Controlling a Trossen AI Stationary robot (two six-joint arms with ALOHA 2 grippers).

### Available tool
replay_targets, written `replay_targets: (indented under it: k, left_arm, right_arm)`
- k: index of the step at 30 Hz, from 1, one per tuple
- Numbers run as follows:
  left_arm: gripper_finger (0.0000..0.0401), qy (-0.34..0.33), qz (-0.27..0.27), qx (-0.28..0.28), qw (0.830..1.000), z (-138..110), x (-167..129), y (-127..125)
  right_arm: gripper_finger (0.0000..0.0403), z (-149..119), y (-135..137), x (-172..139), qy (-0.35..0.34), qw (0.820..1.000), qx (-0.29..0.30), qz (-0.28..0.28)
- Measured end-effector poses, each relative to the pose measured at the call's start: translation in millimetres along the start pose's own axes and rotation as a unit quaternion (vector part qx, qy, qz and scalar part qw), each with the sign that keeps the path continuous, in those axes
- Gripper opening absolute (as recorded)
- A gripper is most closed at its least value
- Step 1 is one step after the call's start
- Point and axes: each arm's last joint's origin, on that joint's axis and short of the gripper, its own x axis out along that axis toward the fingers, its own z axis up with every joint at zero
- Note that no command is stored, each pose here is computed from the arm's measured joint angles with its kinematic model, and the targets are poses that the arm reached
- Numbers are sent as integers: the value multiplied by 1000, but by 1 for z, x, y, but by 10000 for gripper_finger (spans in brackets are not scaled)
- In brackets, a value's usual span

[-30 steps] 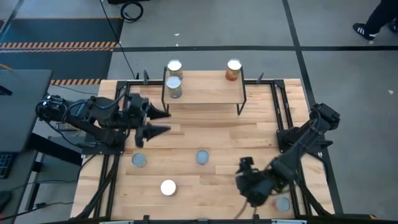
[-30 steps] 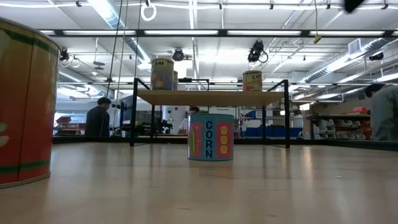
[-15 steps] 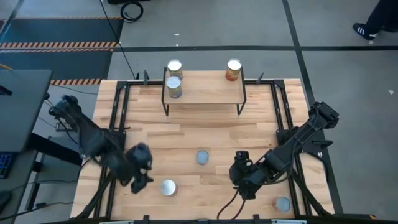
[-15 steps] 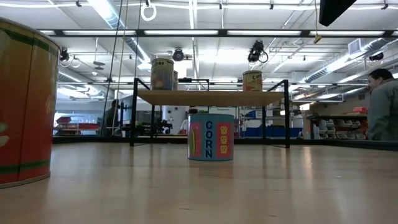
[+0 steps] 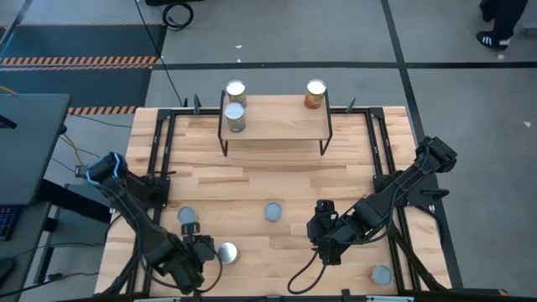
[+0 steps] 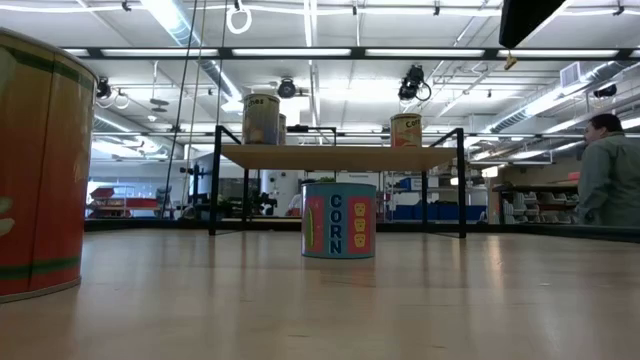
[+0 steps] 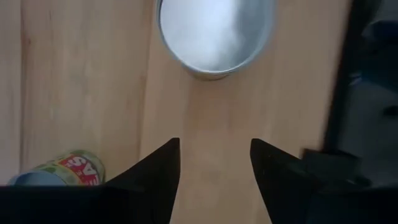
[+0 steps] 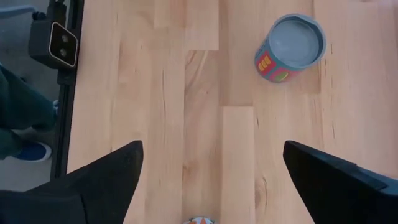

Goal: Pick and place cans onto a shelf
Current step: Put the canned corn on the shelf

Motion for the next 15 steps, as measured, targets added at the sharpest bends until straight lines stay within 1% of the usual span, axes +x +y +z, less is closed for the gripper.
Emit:
replay_targets:
  k: [5, 7, 11, 15]
  left_arm:
    - [188, 4, 51, 5, 999, 4, 31, -7]
    - [183, -2, 59, 5, 998, 9, 43, -9]
    - [174, -29, 31, 4, 999, 26, 63, -15]
    - [172, -62, 16, -6, 998, 48, 78, -12]
  right_arm:
    - [385, 4, 1, -6, -6, 1000, 2, -1]
    - [380, 6, 0, -9, -9, 1000, 5, -6]
    - [371, 8, 0, -13, -8, 1000, 13, -8]
    - [364, 6, 4, -15, -6, 1000, 6, 2]
